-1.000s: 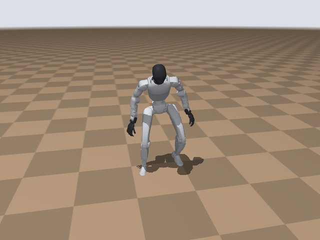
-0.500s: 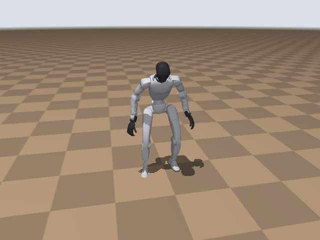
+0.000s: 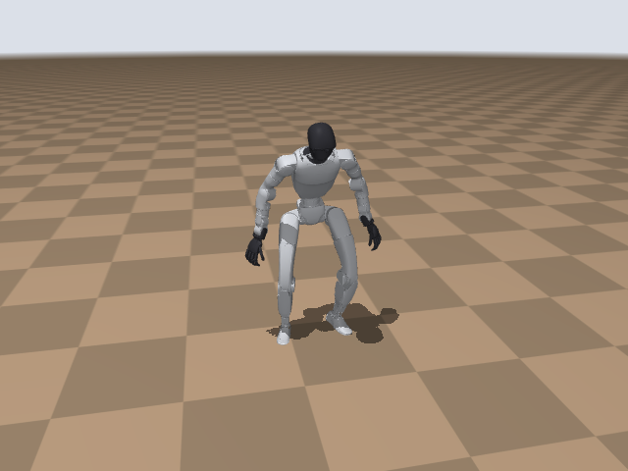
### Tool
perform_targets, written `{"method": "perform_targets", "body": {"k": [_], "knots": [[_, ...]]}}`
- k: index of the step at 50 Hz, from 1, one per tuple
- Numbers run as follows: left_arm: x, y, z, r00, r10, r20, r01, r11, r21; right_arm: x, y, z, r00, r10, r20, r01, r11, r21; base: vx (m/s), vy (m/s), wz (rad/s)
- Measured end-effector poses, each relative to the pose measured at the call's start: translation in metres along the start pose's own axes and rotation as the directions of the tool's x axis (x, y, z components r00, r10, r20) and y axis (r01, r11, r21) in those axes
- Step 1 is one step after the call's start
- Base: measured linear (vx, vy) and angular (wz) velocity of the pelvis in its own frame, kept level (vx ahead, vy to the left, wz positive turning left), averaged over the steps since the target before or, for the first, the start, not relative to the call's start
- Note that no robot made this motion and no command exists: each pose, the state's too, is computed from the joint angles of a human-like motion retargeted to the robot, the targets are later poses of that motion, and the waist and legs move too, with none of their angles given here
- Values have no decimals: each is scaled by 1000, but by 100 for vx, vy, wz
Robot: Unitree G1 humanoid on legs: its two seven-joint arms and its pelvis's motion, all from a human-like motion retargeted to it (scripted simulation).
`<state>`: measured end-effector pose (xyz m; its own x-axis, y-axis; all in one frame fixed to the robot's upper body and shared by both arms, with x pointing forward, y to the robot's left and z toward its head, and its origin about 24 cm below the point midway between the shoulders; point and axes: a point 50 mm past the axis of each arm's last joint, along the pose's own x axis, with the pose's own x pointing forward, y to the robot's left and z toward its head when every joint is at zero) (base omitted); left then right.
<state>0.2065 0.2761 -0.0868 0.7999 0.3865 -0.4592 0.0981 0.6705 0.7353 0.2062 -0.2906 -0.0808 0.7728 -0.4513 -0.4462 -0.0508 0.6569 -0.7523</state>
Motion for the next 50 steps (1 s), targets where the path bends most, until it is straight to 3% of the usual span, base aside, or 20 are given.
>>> {"method": "perform_targets", "body": {"k": [4, 10, 20, 23, 28, 31, 40, 50], "knots": [[-11, -5, -23, 998, -35, -57, 33, 999, -27, 7, -6, 18, 998, -11, 58, 11, 1000, 3, 3, 30, -26], [-20, -2, -50, 991, -38, -127, 47, 996, 70, 12, -13, 39, 989, -33, 143, 33, 999, 4, 1, 35, -37], [6, 18, -11, 999, -39, -17, 41, 985, 170, -17, 16, -19, 997, 68, -48, -65, 996, 66, -2, 49, 17], [13, 22, 8, 999, 15, 31, -19, 994, 105, -24, 19, -31, 995, 74, -74, -70, 996, 51, 0, 44, 15], [10, 18, 10, 997, 82, -5, -82, 988, -132, -22, 24, -26, 995, 79, -55, -79, 997, 10, 4, 33, -1], [4, 15, -1, 996, 69, -48, -76, 983, -167, -14, 22, -8, 998, 67, -9, -66, 998, 5, 4, 30, -12], [-7, 1, -20, 996, 32, -79, -38, 996, -86, 7, -5, 39, 990, -41, 138, 37, 999, 34, 1, 38, -15], [10, 5, 11, 1000, -22, 4, 22, 997, 76, -22, 16, -27, 996, 67, -63, -65, 997, 44, 2, 45, 28]]}}
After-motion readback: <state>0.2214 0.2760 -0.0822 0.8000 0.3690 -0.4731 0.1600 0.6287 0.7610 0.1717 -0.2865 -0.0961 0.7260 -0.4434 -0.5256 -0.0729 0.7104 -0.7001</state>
